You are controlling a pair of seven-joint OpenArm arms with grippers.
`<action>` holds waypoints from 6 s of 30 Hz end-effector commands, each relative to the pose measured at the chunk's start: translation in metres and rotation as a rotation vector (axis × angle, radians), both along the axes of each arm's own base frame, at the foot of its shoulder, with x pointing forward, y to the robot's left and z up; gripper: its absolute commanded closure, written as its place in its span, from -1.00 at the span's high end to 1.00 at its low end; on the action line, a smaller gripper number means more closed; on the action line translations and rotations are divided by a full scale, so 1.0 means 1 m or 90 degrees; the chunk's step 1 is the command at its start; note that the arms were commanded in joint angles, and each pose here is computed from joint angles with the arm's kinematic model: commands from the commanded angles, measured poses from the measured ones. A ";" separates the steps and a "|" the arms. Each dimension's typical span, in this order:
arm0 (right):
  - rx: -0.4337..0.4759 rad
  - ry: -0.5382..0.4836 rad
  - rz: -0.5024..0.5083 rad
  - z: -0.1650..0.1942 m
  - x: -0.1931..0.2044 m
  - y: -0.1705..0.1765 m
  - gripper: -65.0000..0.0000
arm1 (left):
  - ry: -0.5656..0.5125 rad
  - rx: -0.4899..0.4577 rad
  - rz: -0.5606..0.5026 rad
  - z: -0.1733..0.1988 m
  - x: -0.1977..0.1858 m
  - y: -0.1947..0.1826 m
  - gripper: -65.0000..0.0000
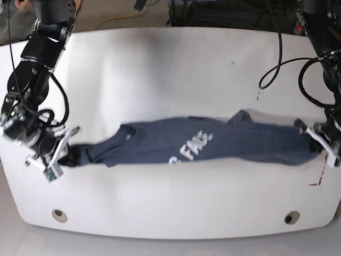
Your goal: Fold the T-shirt properly
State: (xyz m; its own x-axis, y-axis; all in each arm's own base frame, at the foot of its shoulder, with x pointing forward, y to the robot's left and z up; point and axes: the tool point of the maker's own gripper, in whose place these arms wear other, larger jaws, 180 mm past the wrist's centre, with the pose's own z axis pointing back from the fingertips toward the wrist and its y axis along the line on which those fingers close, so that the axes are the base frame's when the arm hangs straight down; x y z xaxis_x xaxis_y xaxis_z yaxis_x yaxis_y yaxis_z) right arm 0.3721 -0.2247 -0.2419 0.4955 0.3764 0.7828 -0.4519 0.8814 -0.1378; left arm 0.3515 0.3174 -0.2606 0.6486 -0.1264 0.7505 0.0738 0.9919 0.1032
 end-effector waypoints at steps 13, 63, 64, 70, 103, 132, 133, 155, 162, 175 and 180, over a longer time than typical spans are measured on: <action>0.062 0.181 -0.083 -0.105 -0.106 -0.010 -1.00 | 0.150 0.061 -0.097 -0.086 -0.082 -0.008 -0.14; 0.207 0.206 -0.233 -0.145 -0.069 -0.043 0.46 | 0.051 0.061 -0.130 -0.020 -0.107 0.019 0.38; 0.204 0.211 -0.237 -0.147 -0.069 -0.046 0.46 | 0.053 0.060 -0.123 -0.021 -0.108 0.022 0.38; 0.203 0.250 -0.191 -0.163 -0.069 -0.019 0.46 | 0.046 0.025 -0.057 -0.026 -0.104 0.051 0.38; 0.229 0.258 -0.063 -0.171 -0.056 0.071 -0.92 | 0.076 -0.268 0.089 -0.115 -0.012 0.045 0.38; 0.231 0.254 -0.062 -0.169 -0.055 0.072 -0.92 | 0.194 -0.172 0.023 -0.139 -0.086 0.078 0.38; 0.231 0.254 -0.062 -0.169 -0.055 0.072 -0.92 | 0.199 -0.172 0.024 -0.141 -0.088 0.078 0.38; 0.209 0.203 -0.053 -0.144 -0.039 0.067 -1.00 | 0.205 -0.172 -0.016 -0.149 -0.068 0.041 -0.96; 0.135 0.154 -0.047 -0.102 -0.012 0.040 -1.00 | 0.088 -0.084 -0.116 -0.078 -0.024 0.012 -0.95; -0.004 -0.027 0.011 0.036 0.078 0.016 -1.00 | -0.193 0.004 -0.104 0.085 0.035 -0.005 -0.94; -0.057 -0.108 0.021 0.110 0.106 0.010 -1.00 | -0.279 0.028 -0.078 0.153 0.048 0.006 -0.94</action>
State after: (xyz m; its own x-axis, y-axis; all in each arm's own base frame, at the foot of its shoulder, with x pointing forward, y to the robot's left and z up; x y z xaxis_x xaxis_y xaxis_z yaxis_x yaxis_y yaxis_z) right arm 0.4692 -0.2035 -0.1693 0.4005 0.4555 0.7951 -0.4795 0.8436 -0.2417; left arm 0.3968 0.3118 -0.1512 0.3386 -0.2061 0.9181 0.1737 0.9726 0.1543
